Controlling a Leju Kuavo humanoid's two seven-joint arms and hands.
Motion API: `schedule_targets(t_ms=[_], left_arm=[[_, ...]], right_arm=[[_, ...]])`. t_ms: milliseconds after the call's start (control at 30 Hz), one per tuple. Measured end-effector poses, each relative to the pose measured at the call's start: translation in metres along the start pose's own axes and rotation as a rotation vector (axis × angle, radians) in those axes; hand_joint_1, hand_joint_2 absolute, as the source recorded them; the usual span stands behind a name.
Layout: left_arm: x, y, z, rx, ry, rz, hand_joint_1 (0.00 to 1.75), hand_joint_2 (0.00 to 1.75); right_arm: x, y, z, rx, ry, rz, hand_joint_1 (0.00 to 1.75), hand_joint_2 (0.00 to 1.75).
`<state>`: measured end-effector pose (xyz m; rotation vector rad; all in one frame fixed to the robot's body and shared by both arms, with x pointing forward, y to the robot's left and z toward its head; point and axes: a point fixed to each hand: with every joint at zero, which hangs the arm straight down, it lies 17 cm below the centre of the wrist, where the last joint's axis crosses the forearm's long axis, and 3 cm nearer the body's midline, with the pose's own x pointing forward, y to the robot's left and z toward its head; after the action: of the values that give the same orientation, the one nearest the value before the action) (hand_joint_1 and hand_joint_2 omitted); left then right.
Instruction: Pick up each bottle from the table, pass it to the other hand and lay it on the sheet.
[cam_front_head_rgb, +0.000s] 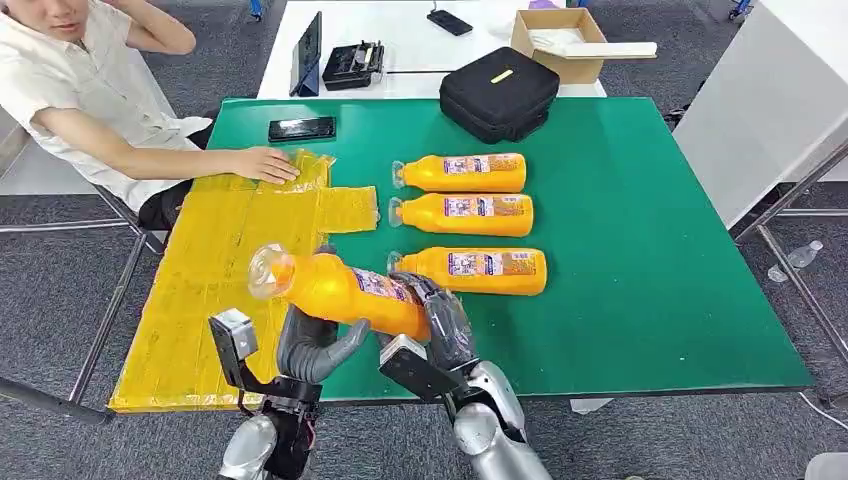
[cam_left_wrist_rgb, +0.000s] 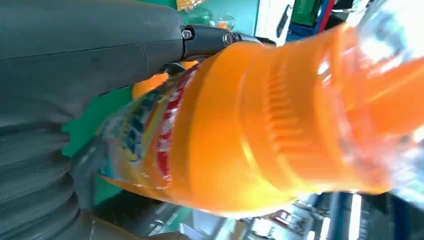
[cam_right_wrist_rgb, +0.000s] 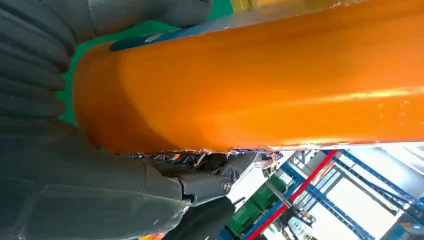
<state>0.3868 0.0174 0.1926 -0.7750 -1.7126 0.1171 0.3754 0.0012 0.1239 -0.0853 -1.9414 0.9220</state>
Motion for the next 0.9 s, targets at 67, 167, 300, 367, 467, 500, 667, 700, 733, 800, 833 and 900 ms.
schedule_targets(t_ms=[67, 167, 300, 367, 467, 500, 667, 700, 733, 800, 833, 900], left_arm=[[0.002, 0.000, -0.001, 0.000, -0.009, 0.014, 0.00, 1.75], [0.003, 0.000, -0.001, 0.002, -0.011, 0.018, 0.00, 1.75], [0.003, 0.003, -0.004, 0.016, -0.013, 0.013, 0.00, 1.75], [0.004, 0.006, -0.006, 0.028, -0.014, 0.023, 0.03, 1.75], [0.004, 0.007, -0.008, 0.032, -0.015, 0.032, 1.66, 1.75], [0.004, 0.007, -0.008, 0.031, -0.016, 0.035, 1.75, 1.75], [0.004, 0.007, -0.008, 0.033, -0.015, 0.038, 1.75, 1.75], [0.004, 0.007, -0.008, 0.033, -0.016, 0.038, 1.75, 1.75], [0.004, 0.007, -0.008, 0.033, -0.016, 0.038, 1.75, 1.75], [0.004, 0.008, -0.007, 0.033, -0.017, 0.037, 1.75, 1.75], [0.004, 0.007, -0.007, 0.032, -0.020, 0.034, 1.75, 1.75], [0.005, 0.007, -0.007, 0.028, -0.027, 0.023, 1.75, 1.75]], right_arm=[[0.000, 0.005, 0.001, 0.011, -0.002, -0.005, 1.75, 1.75], [-0.001, 0.010, 0.002, 0.023, -0.003, -0.006, 1.75, 1.75], [0.001, 0.017, 0.002, 0.039, -0.011, -0.001, 1.75, 1.75], [0.002, 0.021, 0.002, 0.050, -0.014, -0.002, 1.75, 1.75], [0.005, 0.027, 0.003, 0.066, -0.021, -0.016, 1.75, 1.75], [0.006, 0.028, 0.003, 0.067, -0.023, -0.026, 1.75, 1.75], [0.007, 0.033, 0.005, 0.077, -0.026, -0.053, 1.75, 1.75], [0.007, 0.034, 0.006, 0.079, -0.026, -0.054, 1.75, 1.75], [0.006, 0.034, 0.006, 0.080, -0.026, -0.055, 1.75, 1.75], [0.007, 0.034, 0.006, 0.077, -0.027, -0.071, 1.68, 1.75], [0.008, 0.034, 0.007, 0.074, -0.029, -0.089, 1.54, 1.75], [0.009, 0.034, 0.008, 0.071, -0.031, -0.123, 0.65, 1.75]])
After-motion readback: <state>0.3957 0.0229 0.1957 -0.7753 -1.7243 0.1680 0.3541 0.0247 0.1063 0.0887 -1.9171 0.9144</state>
